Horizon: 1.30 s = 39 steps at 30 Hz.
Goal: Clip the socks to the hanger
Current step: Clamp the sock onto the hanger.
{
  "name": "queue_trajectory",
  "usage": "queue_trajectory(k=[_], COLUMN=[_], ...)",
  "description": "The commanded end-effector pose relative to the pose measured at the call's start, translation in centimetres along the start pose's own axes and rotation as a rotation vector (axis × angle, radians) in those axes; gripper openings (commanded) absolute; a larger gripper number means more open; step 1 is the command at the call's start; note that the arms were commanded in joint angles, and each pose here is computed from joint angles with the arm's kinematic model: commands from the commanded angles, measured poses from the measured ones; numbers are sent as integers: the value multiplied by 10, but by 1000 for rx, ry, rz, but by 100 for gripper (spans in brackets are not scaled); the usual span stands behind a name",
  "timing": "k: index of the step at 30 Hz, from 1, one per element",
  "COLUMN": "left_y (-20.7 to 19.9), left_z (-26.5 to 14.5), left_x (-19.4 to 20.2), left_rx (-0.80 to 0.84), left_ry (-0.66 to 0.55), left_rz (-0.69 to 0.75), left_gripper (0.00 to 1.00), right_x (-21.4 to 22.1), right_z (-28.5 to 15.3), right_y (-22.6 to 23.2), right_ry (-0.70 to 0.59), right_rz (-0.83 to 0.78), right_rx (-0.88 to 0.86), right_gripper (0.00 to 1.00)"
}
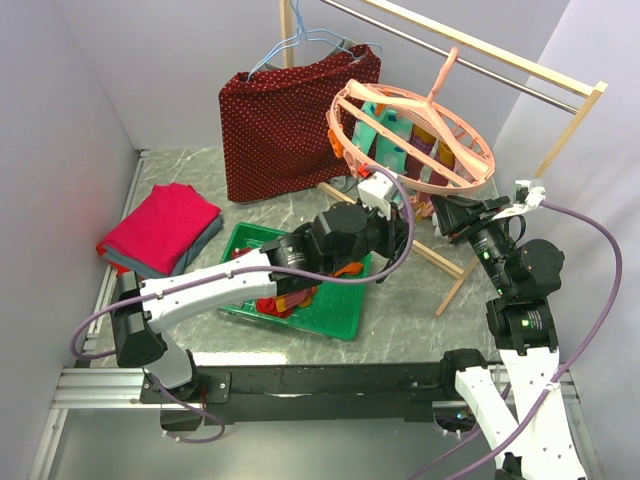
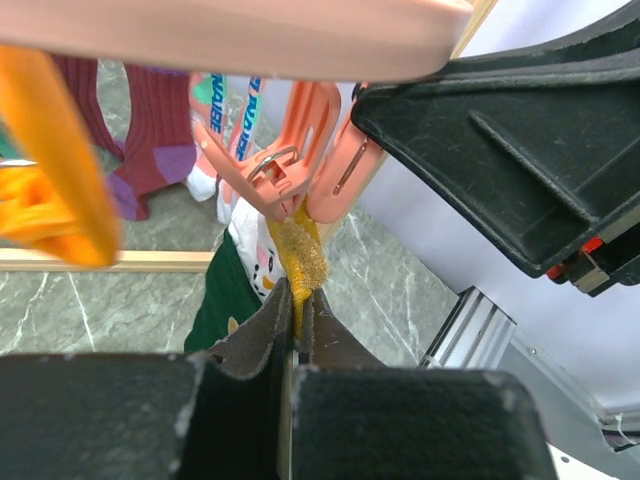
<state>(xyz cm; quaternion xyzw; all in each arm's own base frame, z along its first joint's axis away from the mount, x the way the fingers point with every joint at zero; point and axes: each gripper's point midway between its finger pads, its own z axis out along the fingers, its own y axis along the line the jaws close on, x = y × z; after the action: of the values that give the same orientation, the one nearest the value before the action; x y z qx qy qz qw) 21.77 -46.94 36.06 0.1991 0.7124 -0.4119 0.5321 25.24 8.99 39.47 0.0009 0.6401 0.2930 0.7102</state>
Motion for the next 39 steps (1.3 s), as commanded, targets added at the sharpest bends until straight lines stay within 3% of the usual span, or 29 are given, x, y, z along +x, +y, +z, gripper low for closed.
queue_trajectory(k=[1, 27, 39], left_y=[-15, -37, -45], left_z=[1, 8, 7], left_x=[-25, -32, -53], left_rx=[27, 52, 61], left_ry=[-73, -114, -165], left_rz=[-18, -20, -53], left_gripper=[1, 1, 1], right_x=[-2, 1, 7], right_z=[1, -1, -2], right_y=[3, -12, -20], right_ry=[-16, -24, -5], right_rz=[14, 43, 32], right_rx=[-10, 71, 112], right_gripper=[0, 0, 0])
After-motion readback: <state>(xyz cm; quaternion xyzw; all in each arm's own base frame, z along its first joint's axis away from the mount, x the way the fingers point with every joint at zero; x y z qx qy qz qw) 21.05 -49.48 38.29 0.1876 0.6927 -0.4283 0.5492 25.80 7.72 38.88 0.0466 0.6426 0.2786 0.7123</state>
